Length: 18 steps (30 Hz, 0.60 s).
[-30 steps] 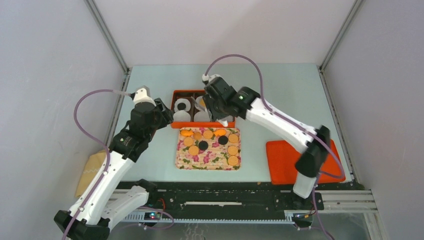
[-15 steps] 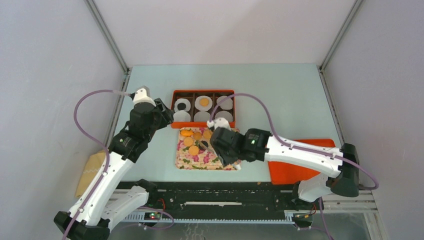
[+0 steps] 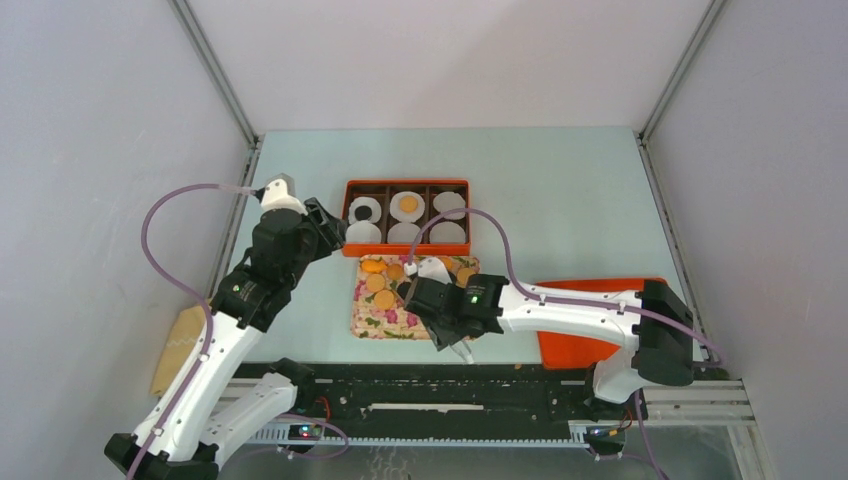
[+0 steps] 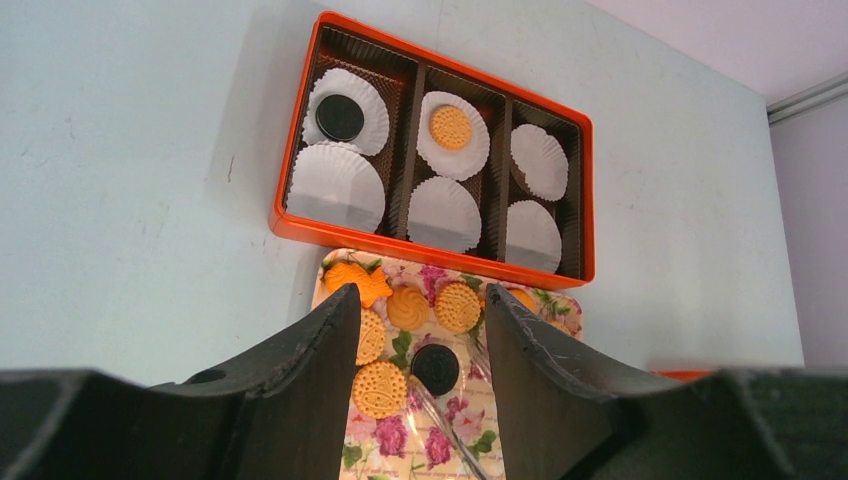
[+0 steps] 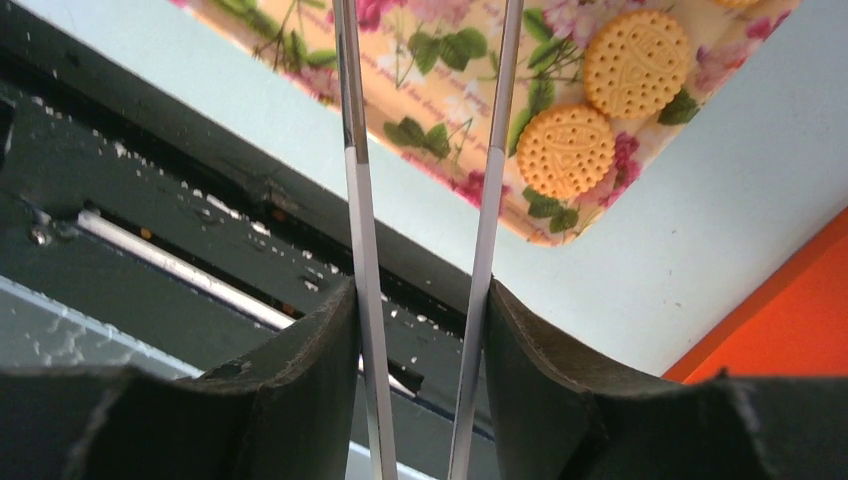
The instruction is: Pack the cookies
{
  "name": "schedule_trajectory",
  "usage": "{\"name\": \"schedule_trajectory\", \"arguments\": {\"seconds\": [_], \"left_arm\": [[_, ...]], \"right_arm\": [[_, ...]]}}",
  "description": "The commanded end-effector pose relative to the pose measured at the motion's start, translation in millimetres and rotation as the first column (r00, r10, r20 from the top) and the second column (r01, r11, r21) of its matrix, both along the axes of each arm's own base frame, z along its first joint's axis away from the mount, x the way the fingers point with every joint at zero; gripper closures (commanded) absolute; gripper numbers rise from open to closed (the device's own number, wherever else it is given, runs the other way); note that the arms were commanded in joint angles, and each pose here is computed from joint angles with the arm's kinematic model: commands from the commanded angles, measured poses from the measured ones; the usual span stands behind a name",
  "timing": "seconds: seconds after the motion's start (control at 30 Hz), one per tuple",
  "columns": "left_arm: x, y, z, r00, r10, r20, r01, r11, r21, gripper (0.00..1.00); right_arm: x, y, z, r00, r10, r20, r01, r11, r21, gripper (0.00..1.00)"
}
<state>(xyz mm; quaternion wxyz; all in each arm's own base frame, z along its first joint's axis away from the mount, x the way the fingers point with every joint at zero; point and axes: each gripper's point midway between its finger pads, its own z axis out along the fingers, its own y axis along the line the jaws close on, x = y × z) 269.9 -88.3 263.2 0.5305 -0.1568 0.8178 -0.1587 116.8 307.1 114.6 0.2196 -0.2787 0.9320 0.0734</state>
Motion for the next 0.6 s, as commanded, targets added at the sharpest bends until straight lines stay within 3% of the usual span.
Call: {"name": "schedule_trajectory", "arguments": {"seconds": [0.0,0.2,0.57], "left_arm": [[1.5,1.8,6.7,1.000,0.006,0.028,-0.006,1.000,-0.011,0.46],[1.2,3.0,4.1,1.000,0.010,0.023,-0.009,1.000,-0.002,0.46],[-1.7,1.7,5.0,1.000,-0.001,0.024,0.001,1.000,-0.012,0.46]], "right_arm": [[22.5,10.9,8.6,0.999,-0.045,0.023,0.043,0.996,0.079,0.49],[19.3,17.4,12.0,1.000,-0.010,-0.029,0.014,0.992,0.123,0.70],[10.5,18.6,40.4,0.995,-0.005,-0.098,0.028,0.971,0.237,0.89]]}}
